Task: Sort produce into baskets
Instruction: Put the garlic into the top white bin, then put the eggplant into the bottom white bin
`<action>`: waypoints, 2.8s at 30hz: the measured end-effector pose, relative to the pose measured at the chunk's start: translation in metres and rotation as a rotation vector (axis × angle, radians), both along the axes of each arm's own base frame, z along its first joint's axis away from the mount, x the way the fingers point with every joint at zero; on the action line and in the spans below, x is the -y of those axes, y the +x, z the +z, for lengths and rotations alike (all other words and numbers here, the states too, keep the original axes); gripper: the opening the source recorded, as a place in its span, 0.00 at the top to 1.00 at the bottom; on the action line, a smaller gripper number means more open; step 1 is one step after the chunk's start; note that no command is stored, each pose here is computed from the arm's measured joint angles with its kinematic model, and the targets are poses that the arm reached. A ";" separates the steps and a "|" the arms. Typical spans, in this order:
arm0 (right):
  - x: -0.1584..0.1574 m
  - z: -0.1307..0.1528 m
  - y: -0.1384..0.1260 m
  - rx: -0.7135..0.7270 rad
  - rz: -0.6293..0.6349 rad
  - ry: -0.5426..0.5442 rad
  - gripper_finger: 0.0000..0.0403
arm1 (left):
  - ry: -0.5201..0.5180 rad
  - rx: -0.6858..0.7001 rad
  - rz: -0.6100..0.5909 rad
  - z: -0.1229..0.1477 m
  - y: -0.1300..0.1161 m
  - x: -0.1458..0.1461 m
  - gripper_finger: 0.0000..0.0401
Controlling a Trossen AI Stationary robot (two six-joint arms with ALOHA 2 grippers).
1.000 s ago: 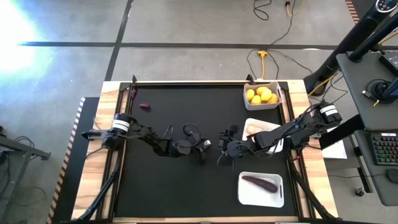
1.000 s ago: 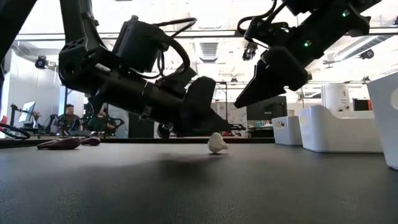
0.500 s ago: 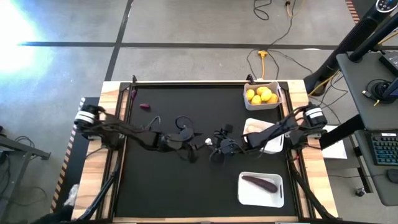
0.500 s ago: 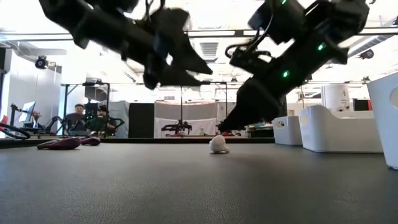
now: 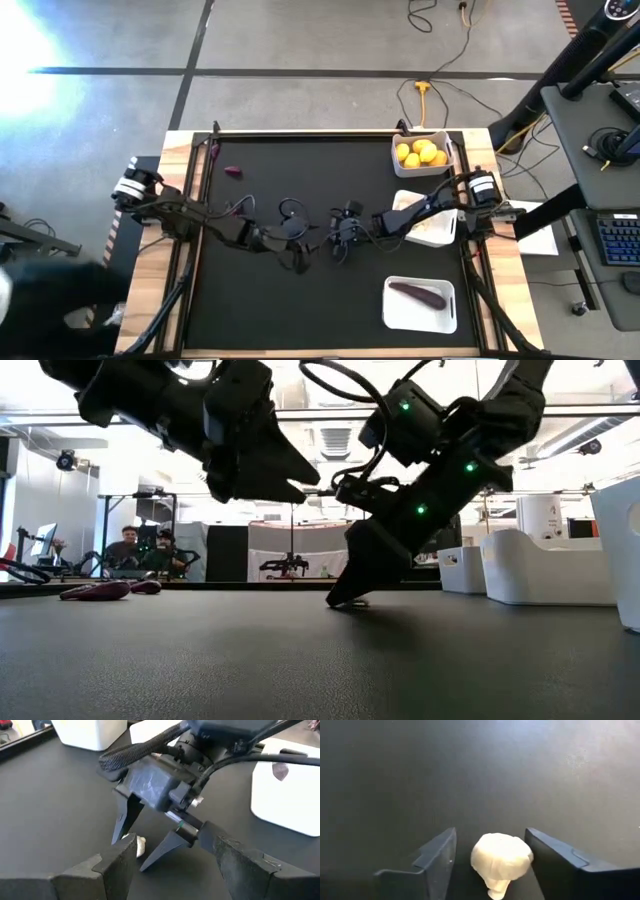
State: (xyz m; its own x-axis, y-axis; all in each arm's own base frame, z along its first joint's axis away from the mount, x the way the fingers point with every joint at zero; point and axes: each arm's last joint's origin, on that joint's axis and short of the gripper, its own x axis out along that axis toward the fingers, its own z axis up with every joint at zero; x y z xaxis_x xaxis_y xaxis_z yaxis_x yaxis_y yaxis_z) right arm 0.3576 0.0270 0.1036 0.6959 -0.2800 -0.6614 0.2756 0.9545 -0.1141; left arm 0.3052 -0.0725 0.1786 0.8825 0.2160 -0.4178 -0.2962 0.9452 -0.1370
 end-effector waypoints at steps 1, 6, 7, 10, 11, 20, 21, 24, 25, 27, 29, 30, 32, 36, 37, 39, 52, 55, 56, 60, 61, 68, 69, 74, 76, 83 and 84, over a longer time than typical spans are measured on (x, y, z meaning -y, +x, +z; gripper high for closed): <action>0.000 0.001 0.001 -0.015 0.000 -0.003 0.46 | -0.003 0.005 -0.001 0.000 0.000 0.001 0.39; 0.000 0.013 0.001 -0.162 0.025 -0.042 0.60 | -0.006 -0.060 -0.008 -0.002 -0.008 0.004 0.39; 0.001 0.017 0.000 -0.198 0.025 -0.044 0.63 | -0.008 -0.082 -0.007 -0.003 -0.010 0.006 0.39; 0.001 0.029 -0.008 -0.301 0.007 -0.046 0.70 | -0.028 -0.126 -0.007 -0.002 -0.018 0.010 0.39; -0.001 0.036 -0.010 -0.312 0.002 -0.042 0.72 | -0.033 -0.143 -0.005 -0.002 -0.021 0.011 0.39; -0.030 0.115 -0.074 -0.210 -0.058 -0.061 0.74 | -0.069 -0.344 0.131 -0.009 -0.054 0.017 0.39; -0.032 0.122 -0.087 -0.200 -0.074 -0.038 0.74 | -0.076 -0.372 0.153 -0.010 -0.059 0.017 0.39; -0.037 0.129 -0.124 -0.149 -0.143 0.035 0.73 | -0.096 -0.442 0.213 -0.015 -0.069 0.018 0.39; -0.037 0.128 -0.135 -0.129 -0.171 0.052 0.73 | -0.100 -0.462 0.229 -0.016 -0.072 0.018 0.39; -0.034 0.122 -0.155 -0.095 -0.202 0.087 0.74 | -0.096 -0.504 0.257 -0.019 -0.078 0.018 0.39; -0.028 0.112 -0.170 -0.091 -0.236 0.112 0.74 | -0.091 -0.547 0.280 -0.020 -0.083 0.017 0.39; -0.026 0.106 -0.177 -0.092 -0.250 0.120 0.74 | -0.081 -0.577 0.287 -0.021 -0.086 0.016 0.39; -0.021 0.096 -0.189 -0.096 -0.277 0.131 0.72 | -0.070 -0.624 0.294 -0.018 -0.091 0.013 0.39; -0.015 0.083 -0.201 -0.087 -0.323 0.140 0.65 | -0.048 -0.732 0.315 -0.004 -0.097 0.000 0.39; -0.015 0.083 -0.202 -0.082 -0.328 0.139 0.63 | -0.043 -0.762 0.327 0.000 -0.099 -0.004 0.39; -0.014 0.085 -0.202 -0.061 -0.325 0.133 0.58 | -0.036 -0.811 0.350 0.010 -0.103 -0.013 0.39; -0.020 0.141 -0.178 0.163 -0.273 -0.009 0.33 | -0.207 -1.065 0.312 0.012 -0.117 -0.065 0.39; -0.023 0.144 -0.170 0.188 -0.217 -0.045 0.31 | -0.206 -1.103 0.307 0.010 -0.117 -0.074 0.39; -0.024 0.144 -0.168 0.192 -0.201 -0.058 0.30 | -0.206 -1.112 0.309 0.009 -0.117 -0.078 0.39; -0.027 0.146 -0.160 0.223 -0.157 -0.091 0.29 | -0.220 -1.142 0.332 0.005 -0.116 -0.092 0.39; -0.027 0.146 -0.158 0.230 -0.149 -0.096 0.29 | -0.226 -1.144 0.341 0.003 -0.116 -0.095 0.39; -0.029 0.144 -0.154 0.223 -0.138 -0.107 0.31 | -0.226 -1.144 0.320 -0.007 -0.108 -0.111 0.39; -0.029 0.144 -0.154 0.222 -0.139 -0.105 0.31 | -0.222 -1.135 0.316 -0.010 -0.106 -0.114 0.39; -0.029 0.142 -0.153 0.225 -0.156 -0.084 0.30 | -0.229 -1.163 0.324 -0.024 -0.101 -0.130 0.39; -0.030 0.141 -0.153 0.222 -0.156 -0.085 0.30 | -0.238 -1.198 0.332 -0.029 -0.102 -0.135 0.39; -0.030 0.139 -0.151 0.210 -0.150 -0.085 0.33 | -0.240 -1.225 0.313 -0.036 -0.107 -0.146 0.39; -0.030 0.139 -0.151 0.209 -0.150 -0.086 0.33 | -0.247 -1.222 0.312 -0.037 -0.108 -0.147 0.39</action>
State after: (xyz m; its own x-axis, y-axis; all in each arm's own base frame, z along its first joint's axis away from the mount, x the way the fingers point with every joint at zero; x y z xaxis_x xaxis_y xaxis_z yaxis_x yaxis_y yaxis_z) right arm 0.2065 0.0572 0.2425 0.7613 -0.4391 -0.4770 0.4394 0.8905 -0.1183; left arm 0.1973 0.0750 0.1418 -0.1738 0.1445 -0.9741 -0.5557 0.8023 0.2181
